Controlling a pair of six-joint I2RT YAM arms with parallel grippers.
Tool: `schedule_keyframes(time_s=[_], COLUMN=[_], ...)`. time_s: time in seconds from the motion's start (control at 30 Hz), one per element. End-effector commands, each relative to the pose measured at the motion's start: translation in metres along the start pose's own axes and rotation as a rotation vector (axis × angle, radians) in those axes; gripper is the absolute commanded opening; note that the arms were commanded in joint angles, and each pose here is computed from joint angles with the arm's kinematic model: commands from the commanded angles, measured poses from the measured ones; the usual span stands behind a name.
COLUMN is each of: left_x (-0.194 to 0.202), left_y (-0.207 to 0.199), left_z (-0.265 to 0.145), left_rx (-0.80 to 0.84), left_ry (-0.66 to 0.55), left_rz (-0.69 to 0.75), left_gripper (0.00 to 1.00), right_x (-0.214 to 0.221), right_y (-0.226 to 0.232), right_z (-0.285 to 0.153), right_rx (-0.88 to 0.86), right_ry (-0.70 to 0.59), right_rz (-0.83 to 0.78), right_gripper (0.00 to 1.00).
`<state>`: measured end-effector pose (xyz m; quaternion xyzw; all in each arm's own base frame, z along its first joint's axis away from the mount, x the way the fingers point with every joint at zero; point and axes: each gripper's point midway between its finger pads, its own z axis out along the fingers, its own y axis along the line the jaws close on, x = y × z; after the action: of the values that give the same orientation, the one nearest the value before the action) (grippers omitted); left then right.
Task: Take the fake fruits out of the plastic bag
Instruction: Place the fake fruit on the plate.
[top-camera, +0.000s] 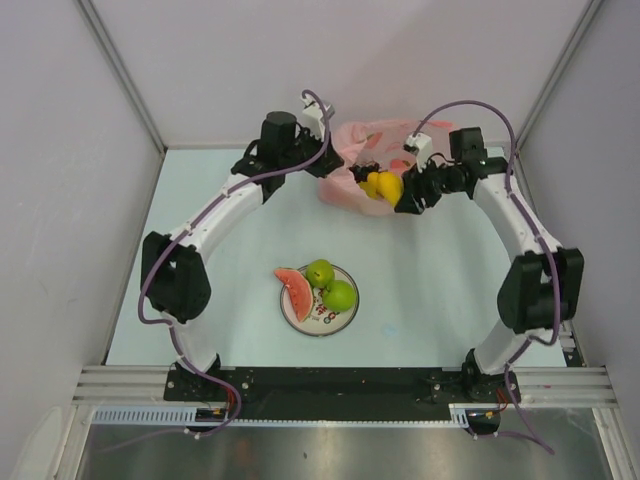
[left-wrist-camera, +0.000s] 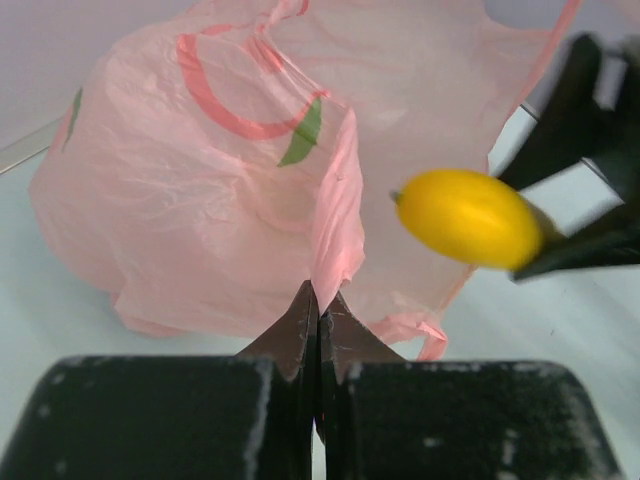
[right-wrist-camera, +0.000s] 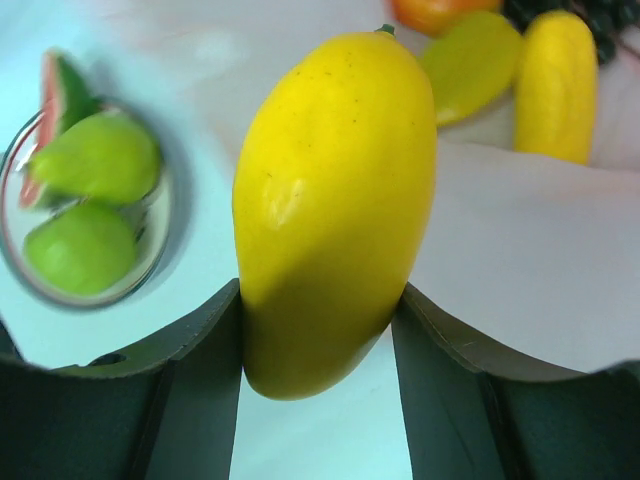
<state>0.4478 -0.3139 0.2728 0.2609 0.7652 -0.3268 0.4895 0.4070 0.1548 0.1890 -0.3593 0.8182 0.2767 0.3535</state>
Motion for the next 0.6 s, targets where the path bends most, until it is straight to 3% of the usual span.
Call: schedule_keyframes(time_s=[0.0,0.33,0.57], left_x=[-0.022,0.001,0.018], left_y=[-0.002,-0.011,-0.011], left_z=[-0.007,-0.022,-0.042], left_rx=[0.012,0.057,0.019], left_ry=[-0.041,0.016,-0.013], left_rz=[0.006,-0.057,-0.067], left_gripper=[0.0,0.0,0.0], right_x=[-0.01,0.083,0.107], right_y=[0.081,0.227,0.285], right_z=[-0.037,0.008,0.029], right_rx=[-0.119,-0.486,-0.565], right_ry=[-0.009,0.349,0.393], right_rz=[-0.298,-0.723,-0.927], right_gripper=[0.31,0.31,0.32])
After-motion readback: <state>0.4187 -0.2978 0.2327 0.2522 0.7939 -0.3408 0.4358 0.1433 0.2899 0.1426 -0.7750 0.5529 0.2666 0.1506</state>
